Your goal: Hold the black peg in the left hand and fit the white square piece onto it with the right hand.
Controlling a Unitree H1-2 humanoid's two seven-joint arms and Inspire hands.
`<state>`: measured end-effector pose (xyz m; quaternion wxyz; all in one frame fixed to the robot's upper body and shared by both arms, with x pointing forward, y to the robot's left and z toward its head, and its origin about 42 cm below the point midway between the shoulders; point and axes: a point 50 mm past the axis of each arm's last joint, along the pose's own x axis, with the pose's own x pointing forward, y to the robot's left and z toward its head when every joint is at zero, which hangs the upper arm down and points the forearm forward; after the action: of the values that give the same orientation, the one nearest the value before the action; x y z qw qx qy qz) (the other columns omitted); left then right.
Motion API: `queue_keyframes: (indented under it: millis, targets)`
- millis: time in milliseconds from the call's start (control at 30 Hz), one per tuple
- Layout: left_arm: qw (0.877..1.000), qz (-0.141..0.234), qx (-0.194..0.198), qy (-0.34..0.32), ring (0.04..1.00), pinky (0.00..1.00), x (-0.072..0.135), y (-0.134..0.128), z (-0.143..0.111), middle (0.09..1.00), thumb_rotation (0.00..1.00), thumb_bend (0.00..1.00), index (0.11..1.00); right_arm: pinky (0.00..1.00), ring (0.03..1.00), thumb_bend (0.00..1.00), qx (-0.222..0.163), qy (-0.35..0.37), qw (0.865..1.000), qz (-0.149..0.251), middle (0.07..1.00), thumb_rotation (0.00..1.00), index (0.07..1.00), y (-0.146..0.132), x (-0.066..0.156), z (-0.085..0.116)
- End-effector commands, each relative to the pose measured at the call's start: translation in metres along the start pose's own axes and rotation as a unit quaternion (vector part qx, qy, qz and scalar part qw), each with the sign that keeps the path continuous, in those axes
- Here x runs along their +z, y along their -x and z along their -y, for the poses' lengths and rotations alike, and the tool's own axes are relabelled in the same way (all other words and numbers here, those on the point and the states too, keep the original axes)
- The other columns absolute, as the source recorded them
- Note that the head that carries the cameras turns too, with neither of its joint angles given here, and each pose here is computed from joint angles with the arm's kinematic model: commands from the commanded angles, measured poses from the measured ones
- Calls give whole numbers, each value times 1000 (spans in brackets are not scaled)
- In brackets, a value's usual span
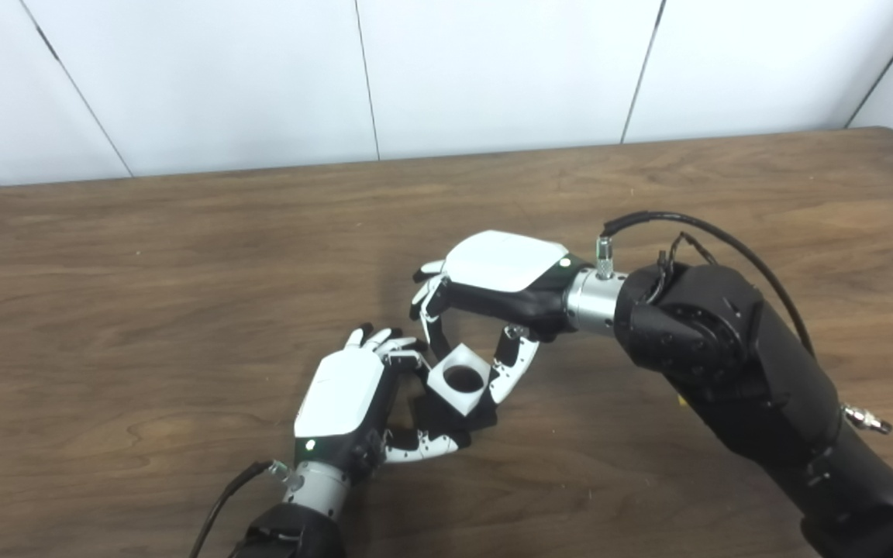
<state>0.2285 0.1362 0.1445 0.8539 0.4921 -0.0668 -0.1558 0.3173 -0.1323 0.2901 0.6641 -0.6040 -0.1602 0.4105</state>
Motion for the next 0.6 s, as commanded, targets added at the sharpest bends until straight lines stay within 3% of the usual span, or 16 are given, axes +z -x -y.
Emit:
queue_keyframes:
  millis: [0, 567]
  targets:
    - [1000, 5, -20, -1, 908, 1000, 4, 1, 5, 797, 46, 518, 487, 852, 941, 524, -22, 17, 1000, 8, 805, 132, 483, 2, 5, 13]
    - [1000, 7, -15, 0, 903, 1000, 4, 2, 4, 791, 45, 518, 487, 848, 941, 524, -15, 11, 1000, -6, 804, 132, 483, 3, -4, 7]
